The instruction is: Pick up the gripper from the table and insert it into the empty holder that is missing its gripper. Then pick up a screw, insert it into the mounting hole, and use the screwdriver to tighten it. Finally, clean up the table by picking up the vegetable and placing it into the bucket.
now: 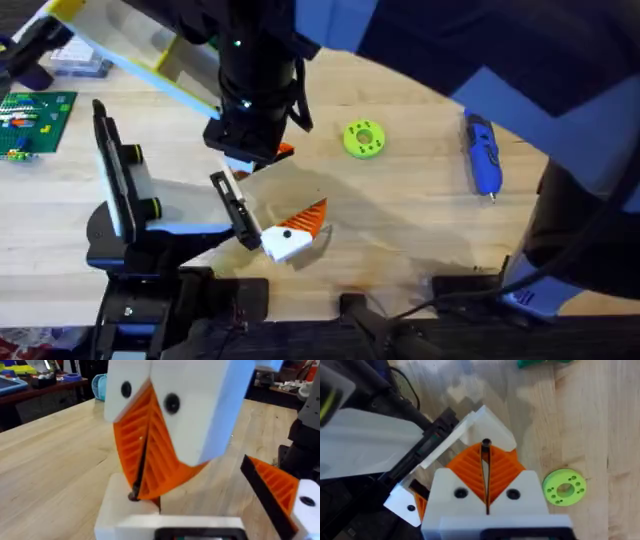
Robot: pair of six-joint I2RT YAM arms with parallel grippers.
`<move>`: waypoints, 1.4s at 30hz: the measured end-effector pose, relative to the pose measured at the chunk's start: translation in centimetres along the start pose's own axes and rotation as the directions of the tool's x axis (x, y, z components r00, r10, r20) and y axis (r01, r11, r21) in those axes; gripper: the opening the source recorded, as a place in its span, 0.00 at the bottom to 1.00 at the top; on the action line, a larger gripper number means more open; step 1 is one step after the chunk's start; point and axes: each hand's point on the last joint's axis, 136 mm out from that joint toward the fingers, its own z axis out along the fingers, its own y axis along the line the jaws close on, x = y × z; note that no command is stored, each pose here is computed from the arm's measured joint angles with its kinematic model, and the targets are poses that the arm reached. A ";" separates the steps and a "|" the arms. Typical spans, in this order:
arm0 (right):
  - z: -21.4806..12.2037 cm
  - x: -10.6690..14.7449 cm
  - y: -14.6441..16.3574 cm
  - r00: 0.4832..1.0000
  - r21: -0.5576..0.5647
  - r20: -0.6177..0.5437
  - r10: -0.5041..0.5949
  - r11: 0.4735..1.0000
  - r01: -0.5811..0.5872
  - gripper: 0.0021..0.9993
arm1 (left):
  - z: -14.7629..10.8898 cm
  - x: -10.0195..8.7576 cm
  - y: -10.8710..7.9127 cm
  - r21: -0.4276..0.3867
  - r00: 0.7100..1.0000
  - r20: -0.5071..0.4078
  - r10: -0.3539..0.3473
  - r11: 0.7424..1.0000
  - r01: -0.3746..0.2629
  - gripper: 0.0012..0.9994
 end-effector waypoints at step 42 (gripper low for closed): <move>-0.6 2.7 0.4 0.994 -0.021 -0.107 0.006 1.000 -0.009 0.99 | 0.0 0.0 -0.1 0.004 1.000 -0.001 -0.019 1.000 0.019 0.01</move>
